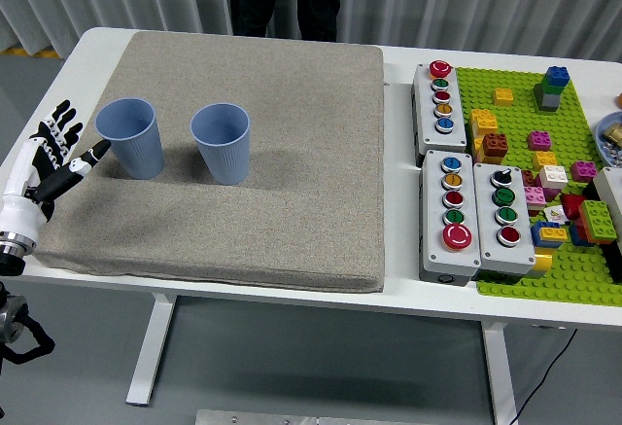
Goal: Pick cup pour cup place
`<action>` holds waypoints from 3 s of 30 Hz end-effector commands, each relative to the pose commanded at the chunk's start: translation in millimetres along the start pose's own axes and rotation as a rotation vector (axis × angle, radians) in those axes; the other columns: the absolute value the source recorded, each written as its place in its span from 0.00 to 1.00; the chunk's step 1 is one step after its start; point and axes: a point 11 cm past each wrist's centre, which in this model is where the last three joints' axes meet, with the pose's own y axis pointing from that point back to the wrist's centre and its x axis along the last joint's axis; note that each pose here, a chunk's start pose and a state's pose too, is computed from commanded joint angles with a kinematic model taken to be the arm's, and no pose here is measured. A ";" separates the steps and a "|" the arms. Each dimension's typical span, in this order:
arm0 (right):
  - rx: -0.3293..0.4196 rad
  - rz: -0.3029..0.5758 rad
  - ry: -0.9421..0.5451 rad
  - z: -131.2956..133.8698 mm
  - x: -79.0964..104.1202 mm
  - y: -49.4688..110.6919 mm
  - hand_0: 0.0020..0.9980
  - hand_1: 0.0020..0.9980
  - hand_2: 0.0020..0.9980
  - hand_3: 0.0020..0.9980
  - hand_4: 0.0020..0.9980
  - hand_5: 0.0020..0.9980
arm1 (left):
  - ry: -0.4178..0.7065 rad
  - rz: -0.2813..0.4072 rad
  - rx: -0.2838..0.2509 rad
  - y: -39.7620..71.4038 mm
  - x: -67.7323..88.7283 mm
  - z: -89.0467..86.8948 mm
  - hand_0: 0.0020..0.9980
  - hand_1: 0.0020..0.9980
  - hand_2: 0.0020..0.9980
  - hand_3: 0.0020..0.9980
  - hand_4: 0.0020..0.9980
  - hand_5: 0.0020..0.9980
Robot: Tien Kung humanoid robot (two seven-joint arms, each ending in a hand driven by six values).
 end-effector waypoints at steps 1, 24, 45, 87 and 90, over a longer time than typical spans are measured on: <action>-0.001 0.000 0.000 0.5 0.1 -0.1 0.68 0.68 0.70 0.65 0.44 0.17 | -0.001 -0.002 0.000 0.1 -0.3 0.0 0.94 0.93 1.00 1.00 0.91 0.13; 0.000 -0.005 -0.005 1.0 -1.7 -0.3 0.68 0.68 0.70 0.65 0.44 0.17 | 0.106 -0.037 0.016 -3.8 -17.9 -11.9 0.94 0.93 1.00 1.00 0.96 0.25; 0.005 -0.008 -0.006 -1.6 -3.0 -0.1 0.68 0.68 0.70 0.65 0.44 0.17 | 0.104 -0.064 0.037 -7.5 -31.6 -17.5 0.94 0.93 1.00 1.00 0.98 0.31; 0.007 -0.014 -0.008 -2.3 -5.3 -0.3 0.68 0.68 0.70 0.65 0.44 0.17 | 0.052 -0.074 0.091 -24.8 -42.6 -30.7 0.94 0.93 1.00 1.00 1.00 0.38; 0.007 -0.013 -0.007 -2.5 -5.3 -0.3 0.68 0.68 0.70 0.65 0.44 0.17 | 0.048 -0.077 0.089 -26.5 -44.3 -29.7 0.94 0.93 1.00 1.00 1.00 0.38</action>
